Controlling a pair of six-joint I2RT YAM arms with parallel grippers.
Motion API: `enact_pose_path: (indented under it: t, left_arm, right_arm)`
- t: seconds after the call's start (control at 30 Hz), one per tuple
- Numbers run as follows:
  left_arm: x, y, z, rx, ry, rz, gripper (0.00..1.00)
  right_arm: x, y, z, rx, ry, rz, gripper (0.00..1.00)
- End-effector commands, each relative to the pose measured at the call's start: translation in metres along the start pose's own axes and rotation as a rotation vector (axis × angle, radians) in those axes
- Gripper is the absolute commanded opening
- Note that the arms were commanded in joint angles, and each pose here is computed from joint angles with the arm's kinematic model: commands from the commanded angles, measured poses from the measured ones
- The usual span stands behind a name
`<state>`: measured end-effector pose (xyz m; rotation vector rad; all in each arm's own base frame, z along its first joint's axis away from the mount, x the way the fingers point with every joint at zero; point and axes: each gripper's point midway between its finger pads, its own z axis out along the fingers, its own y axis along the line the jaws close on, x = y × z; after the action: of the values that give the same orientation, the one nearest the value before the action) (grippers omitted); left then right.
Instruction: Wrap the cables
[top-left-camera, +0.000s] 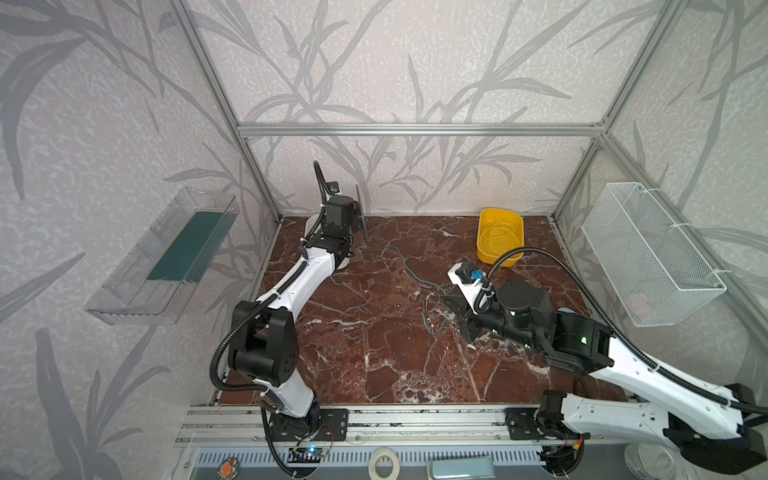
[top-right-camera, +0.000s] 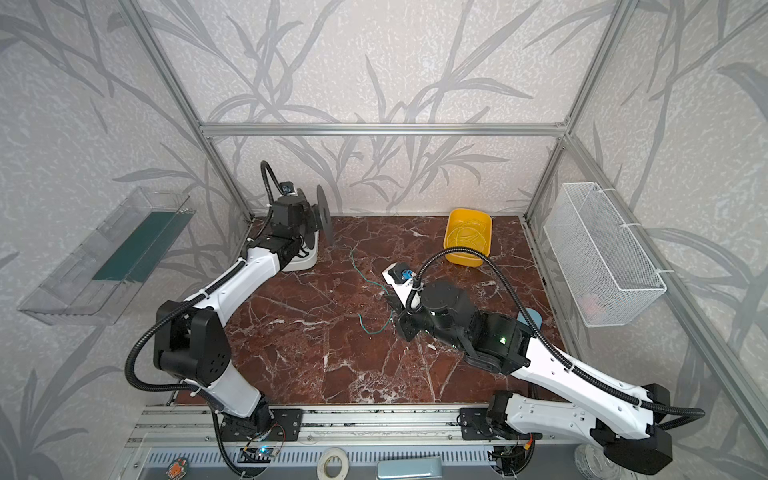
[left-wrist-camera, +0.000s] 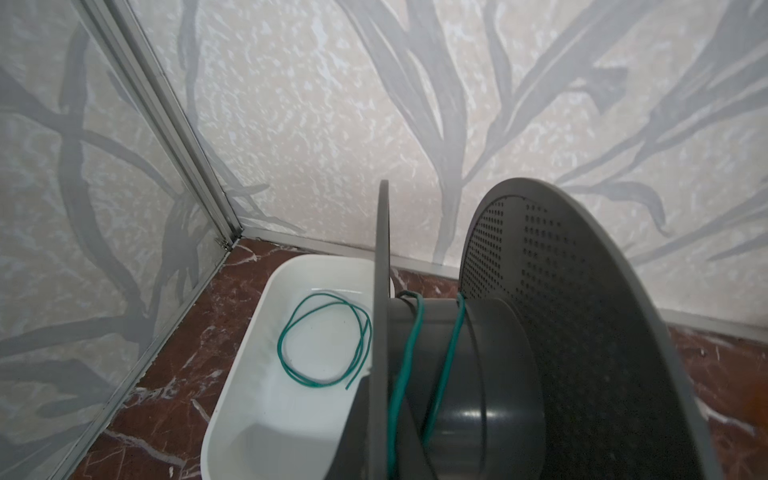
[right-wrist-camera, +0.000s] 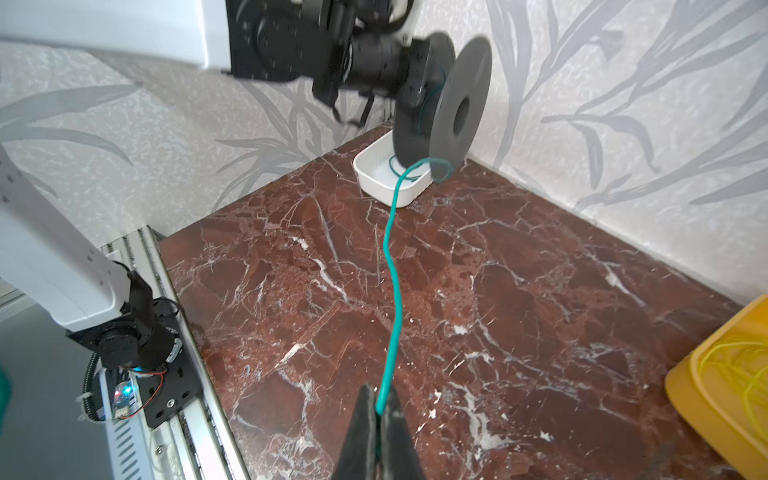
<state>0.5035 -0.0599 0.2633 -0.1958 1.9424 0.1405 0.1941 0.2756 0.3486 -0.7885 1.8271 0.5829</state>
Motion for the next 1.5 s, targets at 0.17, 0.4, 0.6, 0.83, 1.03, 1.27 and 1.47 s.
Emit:
enact_pose_path:
  t: [0.17, 0.4, 0.6, 0.83, 1.03, 1.27, 1.47]
  left_arm:
    - [-0.018, -0.025, -0.049, 0.056, -0.126, 0.127, 0.00]
    - [0.006, -0.037, -0.054, 0.070, -0.083, 0.220, 0.00]
    - [0.029, -0.058, -0.065, 0.137, -0.054, 0.302, 0.00]
    - [0.059, -0.087, -0.094, 0.222, -0.017, 0.400, 0.00]
    - [0.084, -0.099, -0.117, 0.252, -0.009, 0.452, 0.00]
    - [0.097, -0.103, -0.117, 0.238, 0.012, 0.425, 0.00]
    - [0.100, -0.099, -0.097, 0.121, 0.028, 0.361, 0.00]
  right_arm:
    - [-0.094, -0.029, -0.017, 0.039, -0.179, -0.030, 0.00]
    - [-0.142, -0.036, -0.033, 0.009, -0.280, 0.007, 0.00]
    - [-0.161, -0.049, -0.018, -0.032, -0.304, 0.086, 0.00]
    - [-0.181, -0.066, 0.002, -0.068, -0.336, 0.158, 0.00]
    - [-0.196, -0.097, 0.007, -0.092, -0.371, 0.254, 0.00]
    - [-0.202, -0.080, -0.005, -0.293, -0.422, 0.402, 0.00]
    - [-0.193, -0.051, -0.015, -0.405, -0.437, 0.490, 0.00]
